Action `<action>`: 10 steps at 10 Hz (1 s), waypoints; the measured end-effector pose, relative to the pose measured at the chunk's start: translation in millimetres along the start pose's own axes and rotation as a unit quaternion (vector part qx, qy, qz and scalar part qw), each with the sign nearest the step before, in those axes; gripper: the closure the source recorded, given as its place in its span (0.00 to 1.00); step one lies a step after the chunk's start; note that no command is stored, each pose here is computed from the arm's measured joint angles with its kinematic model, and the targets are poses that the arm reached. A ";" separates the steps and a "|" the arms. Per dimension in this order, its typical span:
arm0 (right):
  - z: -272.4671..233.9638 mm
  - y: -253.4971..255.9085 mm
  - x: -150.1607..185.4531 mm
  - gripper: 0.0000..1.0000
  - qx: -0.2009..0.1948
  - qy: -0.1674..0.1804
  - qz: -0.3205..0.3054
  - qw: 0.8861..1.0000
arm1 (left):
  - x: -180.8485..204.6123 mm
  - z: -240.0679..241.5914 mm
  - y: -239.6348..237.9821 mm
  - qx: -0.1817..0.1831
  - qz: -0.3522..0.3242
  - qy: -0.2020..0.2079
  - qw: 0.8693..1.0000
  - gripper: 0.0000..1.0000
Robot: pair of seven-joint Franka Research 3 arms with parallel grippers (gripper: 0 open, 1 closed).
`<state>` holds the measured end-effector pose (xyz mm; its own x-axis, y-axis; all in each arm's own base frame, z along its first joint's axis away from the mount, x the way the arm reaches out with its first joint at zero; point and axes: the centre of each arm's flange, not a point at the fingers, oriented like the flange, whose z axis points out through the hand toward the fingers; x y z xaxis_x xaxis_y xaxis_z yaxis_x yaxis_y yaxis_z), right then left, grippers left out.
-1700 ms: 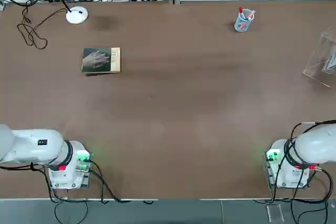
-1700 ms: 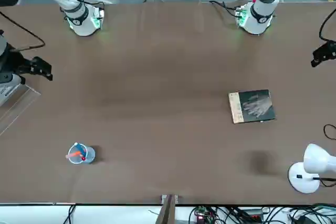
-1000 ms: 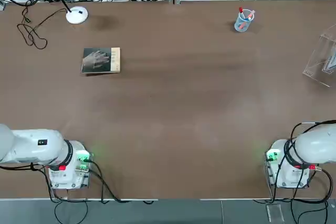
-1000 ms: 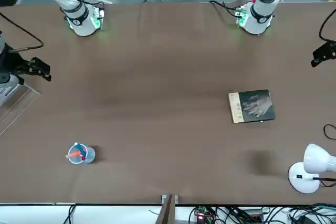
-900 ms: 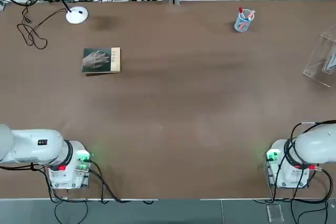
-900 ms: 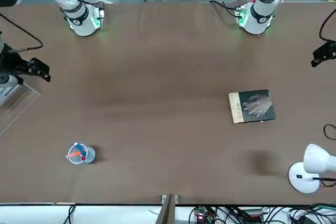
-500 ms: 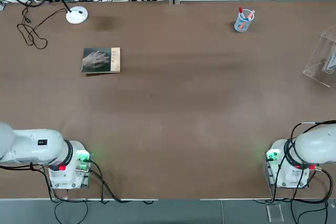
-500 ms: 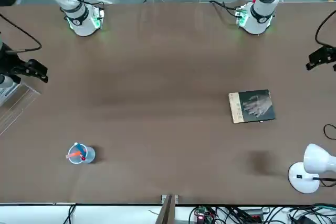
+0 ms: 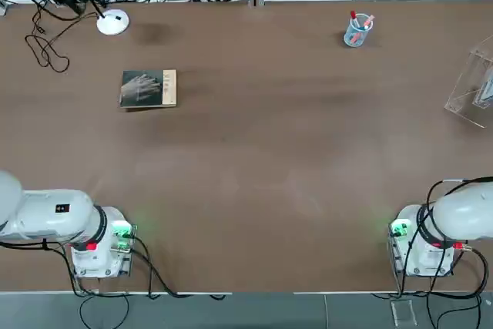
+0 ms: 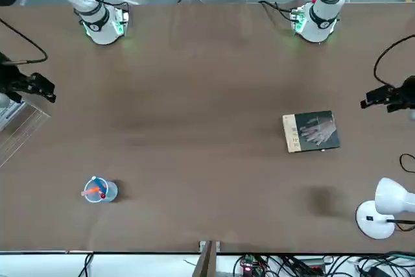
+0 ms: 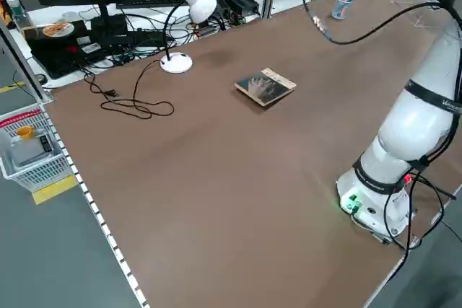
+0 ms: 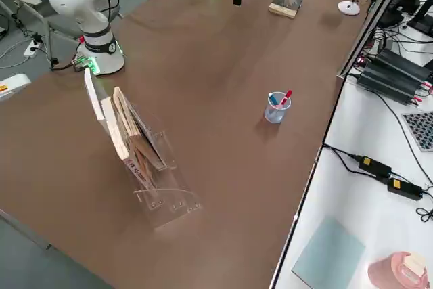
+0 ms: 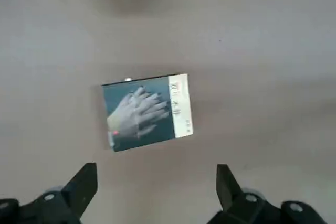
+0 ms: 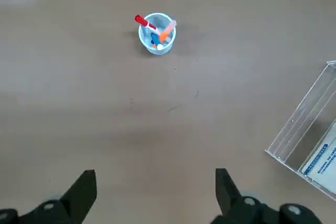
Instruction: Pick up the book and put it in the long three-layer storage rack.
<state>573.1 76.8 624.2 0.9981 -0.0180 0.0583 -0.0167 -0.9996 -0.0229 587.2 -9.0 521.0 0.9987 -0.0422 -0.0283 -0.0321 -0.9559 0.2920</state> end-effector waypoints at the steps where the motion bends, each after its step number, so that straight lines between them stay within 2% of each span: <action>1: -0.2 1.7 0.3 0.00 0.000 0.001 0.002 1.000 | 0.0 11.0 -9.8 -0.013 0.003 0.000 1.000 0.00; 4: 3.0 4.4 0.5 0.00 -0.001 -0.002 0.004 1.000 | -1.3 42.5 -49.4 -0.046 0.020 -0.013 0.999 0.00; 10: 11.1 4.9 -0.4 0.00 -0.002 -0.010 0.006 1.000 | 0.6 105.1 -119.9 -0.086 0.065 -0.045 0.993 0.00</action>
<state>573.3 72.2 613.0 0.9989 -0.0293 0.0376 -0.0286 -0.9994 -0.0197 587.5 75.0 385.5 0.9787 -0.1957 -0.0615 -0.1467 -0.8773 0.4570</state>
